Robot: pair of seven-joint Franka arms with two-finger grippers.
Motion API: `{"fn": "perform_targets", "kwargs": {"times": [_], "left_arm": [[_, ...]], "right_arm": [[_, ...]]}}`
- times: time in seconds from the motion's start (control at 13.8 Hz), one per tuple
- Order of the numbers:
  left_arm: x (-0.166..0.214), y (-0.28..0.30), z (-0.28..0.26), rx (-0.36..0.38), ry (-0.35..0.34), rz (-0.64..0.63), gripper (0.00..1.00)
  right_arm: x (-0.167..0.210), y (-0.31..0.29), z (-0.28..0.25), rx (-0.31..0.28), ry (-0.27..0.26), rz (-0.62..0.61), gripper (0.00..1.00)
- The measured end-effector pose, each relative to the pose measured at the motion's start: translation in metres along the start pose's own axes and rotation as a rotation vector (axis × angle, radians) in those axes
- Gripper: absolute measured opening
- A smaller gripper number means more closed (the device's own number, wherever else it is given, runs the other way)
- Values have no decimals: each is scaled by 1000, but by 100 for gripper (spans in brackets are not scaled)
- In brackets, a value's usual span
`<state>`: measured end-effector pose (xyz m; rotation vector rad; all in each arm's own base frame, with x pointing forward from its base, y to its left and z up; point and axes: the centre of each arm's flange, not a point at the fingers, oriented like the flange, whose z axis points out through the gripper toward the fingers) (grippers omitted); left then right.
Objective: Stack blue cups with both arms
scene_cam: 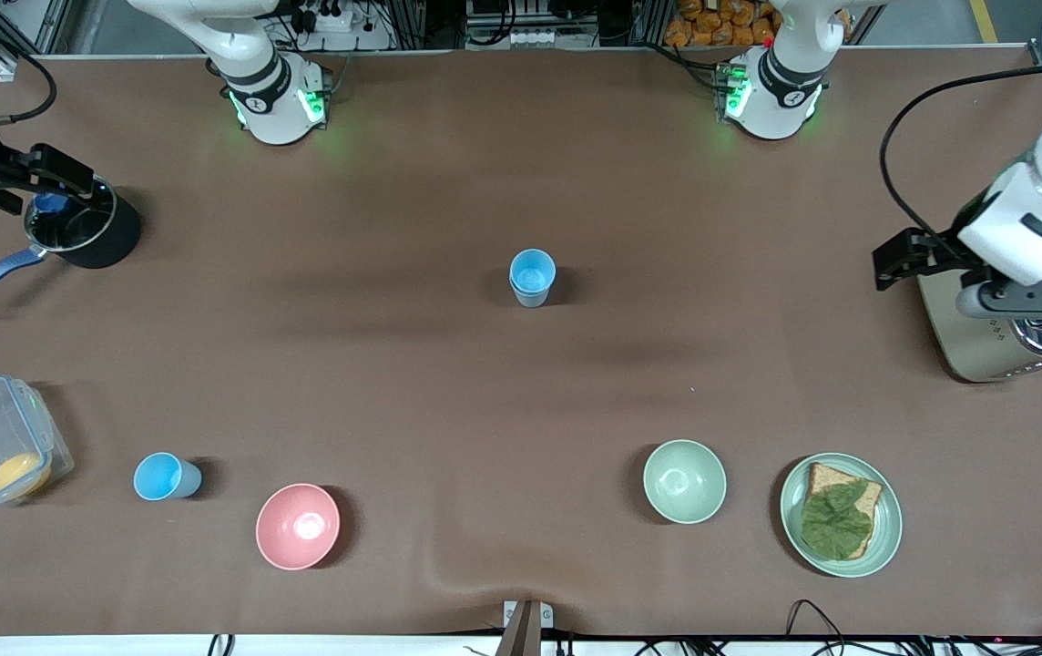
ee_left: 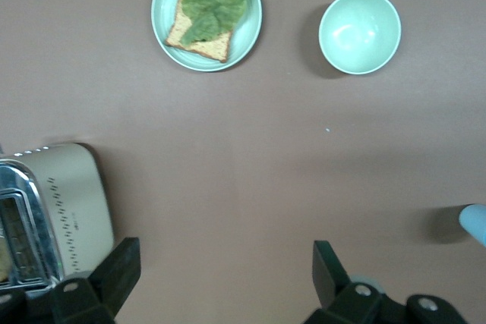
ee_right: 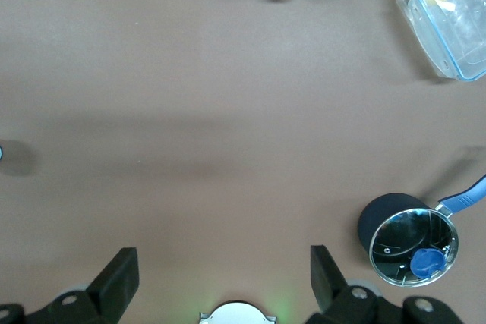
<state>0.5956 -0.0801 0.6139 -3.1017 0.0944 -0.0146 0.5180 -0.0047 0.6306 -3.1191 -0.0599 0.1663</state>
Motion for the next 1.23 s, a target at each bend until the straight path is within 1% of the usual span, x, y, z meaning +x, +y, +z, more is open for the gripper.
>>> {"fn": "perform_targets", "kwargs": {"times": [0.29,0.58,0.87,0.94,1.09,1.23], "left_arm": [[-7,-35,-8,18,11,-7,100],[-21,-28,-5,29,-9,3,100],[-29,-23,-13,33,3,22,100],[-30,-18,-15,27,3,29,100],[-31,-9,-16,-11,-2,39,100],[-32,-10,-16,-24,-2,34,100]], "right_arm": [[0,0,0,0,-1,0,100],[0,-1,1,0,-2,-1,100],[0,-2,1,0,-2,-3,100],[0,-2,1,0,-2,-3,100],[0,-2,1,0,-2,-3,100],[0,-2,1,0,-2,-3,100]]}}
